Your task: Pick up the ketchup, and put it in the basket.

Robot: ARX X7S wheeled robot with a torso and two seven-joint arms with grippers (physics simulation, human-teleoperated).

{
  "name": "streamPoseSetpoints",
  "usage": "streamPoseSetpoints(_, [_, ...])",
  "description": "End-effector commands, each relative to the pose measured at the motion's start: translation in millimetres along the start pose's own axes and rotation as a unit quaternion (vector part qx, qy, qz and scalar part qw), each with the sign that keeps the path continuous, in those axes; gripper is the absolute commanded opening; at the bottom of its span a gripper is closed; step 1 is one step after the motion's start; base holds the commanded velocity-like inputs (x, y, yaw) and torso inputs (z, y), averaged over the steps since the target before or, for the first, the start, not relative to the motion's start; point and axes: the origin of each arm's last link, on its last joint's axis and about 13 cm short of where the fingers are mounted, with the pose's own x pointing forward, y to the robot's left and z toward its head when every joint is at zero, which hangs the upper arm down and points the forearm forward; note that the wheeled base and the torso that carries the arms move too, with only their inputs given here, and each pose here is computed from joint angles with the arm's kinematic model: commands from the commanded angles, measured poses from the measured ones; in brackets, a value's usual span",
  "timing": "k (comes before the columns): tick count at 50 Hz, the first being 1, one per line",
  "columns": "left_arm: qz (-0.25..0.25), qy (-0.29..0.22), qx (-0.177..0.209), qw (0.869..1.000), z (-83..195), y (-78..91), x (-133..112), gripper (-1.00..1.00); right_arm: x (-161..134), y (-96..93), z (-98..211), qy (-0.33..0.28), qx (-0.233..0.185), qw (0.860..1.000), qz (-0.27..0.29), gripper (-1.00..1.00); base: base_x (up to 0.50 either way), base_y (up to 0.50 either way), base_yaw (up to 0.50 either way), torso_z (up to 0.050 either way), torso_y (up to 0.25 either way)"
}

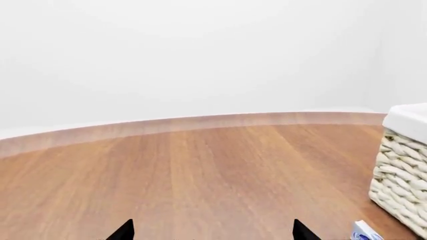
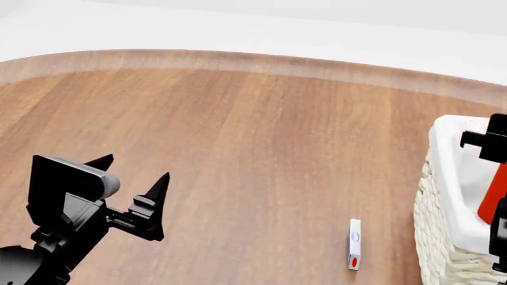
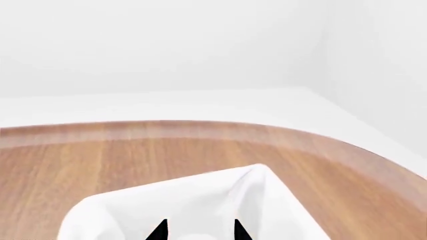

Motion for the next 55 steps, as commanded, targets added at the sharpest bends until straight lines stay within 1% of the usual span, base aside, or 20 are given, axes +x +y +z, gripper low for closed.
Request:
streamPoseSetpoints(1, [-0.008, -0.008, -0.013, 1.000, -1, -0.6, 1, 1.00, 0, 5.3, 0, -0.006, -0.007, 1.000, 0.016, -1.00, 0.00, 0.00, 0.00, 0.000, 0.000])
streamPoseSetpoints(10, [-0.006, -0.006, -0.015, 1.000, -1, 0.2, 0, 1.00, -1, 6.1, -2, -0.002, -0.005, 1.000, 0.020, -1.00, 0.00, 0.00, 0.00, 0.000, 0.000])
streamPoseSetpoints(11, [-0.005, -0.006, -0.016, 1.000, -1, 0.4, 0, 1.00, -1, 6.0, -2, -0.001, -0.006, 1.000, 0.019, 1.00, 0.00, 0.00, 0.00, 0.000, 0.000])
streamPoseSetpoints(32, [0.000, -0.010, -0.022, 1.000, -2, 0.7, -2, 1.00, 0, 6.6, 0, -0.016, 0.002, 1.000, 0.027, 1.00, 0.00, 0.00, 0.00, 0.000, 0.000])
streamPoseSetpoints(34, [0.003, -0.016, -0.026, 1.000, -1, 1.2, -3, 1.00, 0, 7.6, 1, -0.026, 0.015, 0.999, 0.032, 1.00, 0.00, 0.00, 0.00, 0.000, 0.000])
streamPoseSetpoints(36, [0.012, -0.021, -0.027, 0.999, 1, 1.6, -3, 1.00, 1, 9.8, 3, -0.043, 0.035, 0.998, 0.038, 1.00, 0.00, 0.00, 0.00, 0.000, 0.000])
streamPoseSetpoints(38, [0.023, -0.025, -0.020, 0.999, 2, 1.7, -3, 1.00, 1, 12.1, 4, -0.056, 0.028, 0.997, 0.044, 1.00, 0.00, 0.00, 0.00, 0.000, 0.000])
streamPoseSetpoints(41, [0.037, -0.031, -0.015, 0.999, 2, 0.6, -4, 1.00, 1, 16.1, 3, -0.072, 0.055, 0.994, 0.057, 1.00, 0.00, 0.00, 0.00, 0.000, 0.000])
streamPoseSetpoints(43, [0.042, -0.031, -0.024, 0.998, 2, -0.7, -5, 1.00, 0, 18.1, 1, -0.082, 0.056, 0.993, 0.060, 1.00, 0.00, 0.00, 0.00, 0.000, 0.000])
streamPoseSetpoints(44, [0.044, -0.031, -0.024, 0.998, 2, -1.5, -5, 1.00, -2, 19.8, -1, -0.087, 0.048, 0.993, 0.066, 1.00, 0.00, 0.00, 0.00, 0.000, 0.000])
streamPoseSetpoints(45, [0.049, -0.032, -0.022, 0.998, 2, -2.0, -5, 1.00, -6, 20.6, -1, -0.090, 0.057, 0.992, 0.066, 1.00, 0.00, 0.00, 0.00, 0.000, 0.000])
streamPoseSetpoints(47, [0.064, -0.039, -0.021, 0.997, 4, -2.1, -5, 1.00, -15, 23.2, -3, -0.098, 0.054, 0.991, 0.072, 1.00, 0.00, 0.00, 0.00, 0.000, 0.000])
streamPoseSetpoints(48, [0.077, -0.044, -0.019, 0.996, 6, -2.0, -5, 1.00, -19, 24.2, -3, -0.101, 0.059, 0.991, 0.071, 1.00, 0.00, 0.00, 0.00, 0.000, 0.000])
streamPoseSetpoints(49, [0.085, -0.049, -0.022, 0.995, 7, -1.8, -5, 1.00, -26, 27.1, -5, -0.106, 0.058, 0.989, 0.084, 1.00, 0.00, 0.00, 0.00, 0.000, 0.000])
streamPoseSetpoints(51, [0.103, -0.057, -0.013, 0.993, 9, -1.7, -5, 1.00, -31, 29.1, -5, -0.110, 0.060, 0.988, 0.086, 1.00, 0.00, 0.00, 0.00, 0.000, 0.000])
streamPoseSetpoints(55, [0.120, -0.065, -0.006, 0.991, 10, -2.3, -6, 1.00, -42, 33.6, -6, -0.122, 0.068, 0.985, 0.098, 1.00, 0.00, 0.00, 0.00, 0.000, 0.000])
